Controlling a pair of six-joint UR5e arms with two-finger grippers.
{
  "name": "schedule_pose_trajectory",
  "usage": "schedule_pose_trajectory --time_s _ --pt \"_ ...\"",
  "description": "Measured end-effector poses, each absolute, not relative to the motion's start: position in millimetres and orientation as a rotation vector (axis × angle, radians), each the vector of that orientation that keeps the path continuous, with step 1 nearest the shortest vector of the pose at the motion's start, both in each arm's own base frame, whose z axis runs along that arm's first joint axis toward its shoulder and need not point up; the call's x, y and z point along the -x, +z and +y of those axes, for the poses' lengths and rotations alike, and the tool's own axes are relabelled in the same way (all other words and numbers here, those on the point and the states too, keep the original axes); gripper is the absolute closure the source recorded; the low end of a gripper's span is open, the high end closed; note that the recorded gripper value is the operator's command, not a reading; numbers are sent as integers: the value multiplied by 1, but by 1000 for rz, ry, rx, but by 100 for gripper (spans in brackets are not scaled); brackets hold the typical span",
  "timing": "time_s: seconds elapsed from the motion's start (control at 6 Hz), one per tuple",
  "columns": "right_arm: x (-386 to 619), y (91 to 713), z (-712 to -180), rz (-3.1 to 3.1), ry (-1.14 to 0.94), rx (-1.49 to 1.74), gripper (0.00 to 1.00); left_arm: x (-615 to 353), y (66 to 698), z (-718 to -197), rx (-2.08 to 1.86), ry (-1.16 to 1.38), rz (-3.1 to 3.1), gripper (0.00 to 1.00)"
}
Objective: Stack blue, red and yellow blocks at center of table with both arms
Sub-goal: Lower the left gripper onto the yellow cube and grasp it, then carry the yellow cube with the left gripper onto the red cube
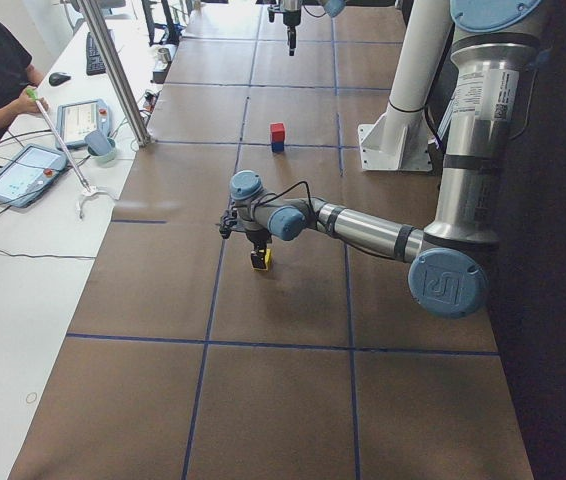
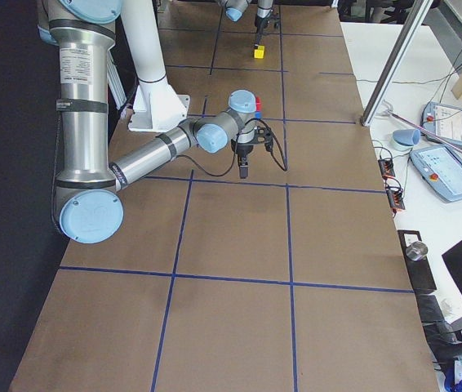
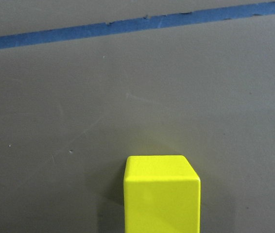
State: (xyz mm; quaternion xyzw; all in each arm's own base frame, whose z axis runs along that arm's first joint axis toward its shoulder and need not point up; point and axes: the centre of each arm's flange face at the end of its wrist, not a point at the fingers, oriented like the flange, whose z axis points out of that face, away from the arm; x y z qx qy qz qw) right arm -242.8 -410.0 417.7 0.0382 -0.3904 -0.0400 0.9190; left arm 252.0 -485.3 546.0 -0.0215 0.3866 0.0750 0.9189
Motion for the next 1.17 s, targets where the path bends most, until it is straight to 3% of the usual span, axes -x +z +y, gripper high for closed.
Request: schedule_pose_trajectory --time_s 0.67,0.83,1.17 --pt "243 419 -410 -801 -82 -76 0 -271 557 -497 66 159 784 1" --pt "244 419 -410 -801 -81 -75 0 -275 558 -499 71 163 783 13" --pt "243 420 -410 -799 -80 -74 0 -282 559 -501 72 175 782 100"
